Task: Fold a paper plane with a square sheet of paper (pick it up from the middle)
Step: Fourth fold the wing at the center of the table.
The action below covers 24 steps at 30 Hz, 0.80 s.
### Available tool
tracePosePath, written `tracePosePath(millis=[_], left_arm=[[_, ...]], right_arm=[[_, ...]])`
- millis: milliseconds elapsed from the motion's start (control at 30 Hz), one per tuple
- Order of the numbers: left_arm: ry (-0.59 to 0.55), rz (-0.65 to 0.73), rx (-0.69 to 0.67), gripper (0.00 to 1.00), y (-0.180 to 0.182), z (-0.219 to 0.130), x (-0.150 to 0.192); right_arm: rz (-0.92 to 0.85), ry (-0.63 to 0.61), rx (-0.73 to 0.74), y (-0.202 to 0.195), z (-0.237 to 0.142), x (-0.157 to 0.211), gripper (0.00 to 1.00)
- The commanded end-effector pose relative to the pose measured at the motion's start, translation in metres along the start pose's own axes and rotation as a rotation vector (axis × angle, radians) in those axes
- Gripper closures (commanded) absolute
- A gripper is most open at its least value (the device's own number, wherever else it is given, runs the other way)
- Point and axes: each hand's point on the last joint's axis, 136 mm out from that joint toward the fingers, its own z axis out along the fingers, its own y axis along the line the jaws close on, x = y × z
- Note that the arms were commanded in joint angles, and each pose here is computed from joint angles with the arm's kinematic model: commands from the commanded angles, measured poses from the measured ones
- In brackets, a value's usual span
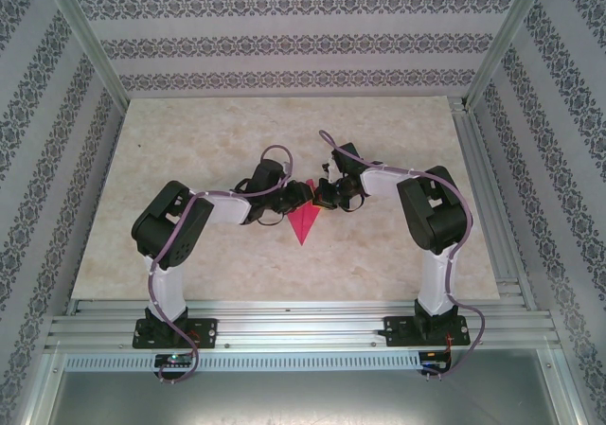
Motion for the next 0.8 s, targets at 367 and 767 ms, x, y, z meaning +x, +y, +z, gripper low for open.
tracePosePath(millis=[367,767], left_arm=[[0.008,-0.068,-0.014,0.99,0.019,0.001,0.009],[0.099,-0.093,-0.355,1.00,0.078,0.008,0.028]], right_arm=[[0.027,0.018,0.078,-0.024,0.009,0.006,0.98],[0.016,0.025,0.096,-0.025,0.009,0.008,0.97]])
